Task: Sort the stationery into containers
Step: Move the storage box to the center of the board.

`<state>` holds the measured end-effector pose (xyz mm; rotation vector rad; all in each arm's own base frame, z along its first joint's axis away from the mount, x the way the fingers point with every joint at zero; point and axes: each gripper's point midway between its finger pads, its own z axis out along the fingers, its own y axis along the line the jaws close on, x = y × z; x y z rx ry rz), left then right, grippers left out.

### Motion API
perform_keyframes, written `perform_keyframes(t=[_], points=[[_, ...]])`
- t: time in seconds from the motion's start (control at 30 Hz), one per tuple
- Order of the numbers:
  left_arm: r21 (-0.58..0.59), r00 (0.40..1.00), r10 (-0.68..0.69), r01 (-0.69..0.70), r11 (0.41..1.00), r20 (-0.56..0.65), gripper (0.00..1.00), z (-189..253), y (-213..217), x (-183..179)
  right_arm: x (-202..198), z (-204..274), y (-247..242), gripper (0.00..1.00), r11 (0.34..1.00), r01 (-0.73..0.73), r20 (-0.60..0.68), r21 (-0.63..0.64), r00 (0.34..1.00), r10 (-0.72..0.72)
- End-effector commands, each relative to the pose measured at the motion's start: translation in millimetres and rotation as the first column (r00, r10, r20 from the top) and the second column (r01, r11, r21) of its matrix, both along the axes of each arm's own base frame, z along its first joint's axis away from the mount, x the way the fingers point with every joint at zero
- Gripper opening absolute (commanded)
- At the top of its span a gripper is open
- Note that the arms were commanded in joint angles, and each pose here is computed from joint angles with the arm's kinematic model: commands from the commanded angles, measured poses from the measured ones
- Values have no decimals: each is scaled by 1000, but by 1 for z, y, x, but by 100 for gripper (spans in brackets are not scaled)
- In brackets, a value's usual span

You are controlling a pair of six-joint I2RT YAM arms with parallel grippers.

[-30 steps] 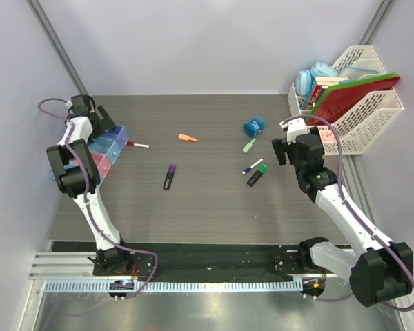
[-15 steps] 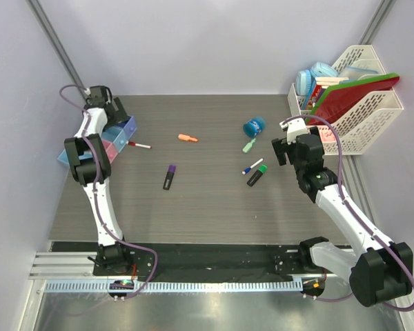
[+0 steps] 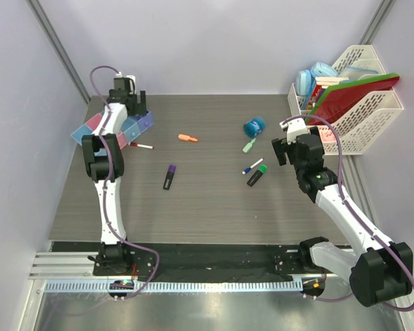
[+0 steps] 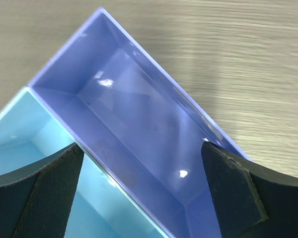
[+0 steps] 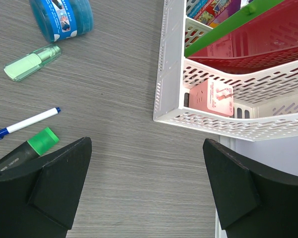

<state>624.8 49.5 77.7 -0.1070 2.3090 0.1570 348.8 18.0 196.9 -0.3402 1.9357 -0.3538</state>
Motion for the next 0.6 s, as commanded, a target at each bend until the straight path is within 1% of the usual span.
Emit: perform_keyframes(t=[0.0, 0.13, 0.4, 0.57], points=[[155, 984, -165, 154, 976, 63, 100, 17, -37, 27, 3, 10, -2, 100, 1000, 7, 42, 1, 999, -7], [208, 973, -223, 208, 956, 52, 100, 13, -61, 31, 2, 10, -3, 100, 1000, 12, 43, -4, 999, -11], [252, 948, -315, 293, 922, 51, 100, 14, -103, 35, 2, 11, -5, 100, 1000, 21, 45, -9, 999, -21], [297, 938, -342, 312, 902, 54, 100, 15, -125, 38, 0, 13, -6, 100, 1000, 28, 53, -11, 998, -27]])
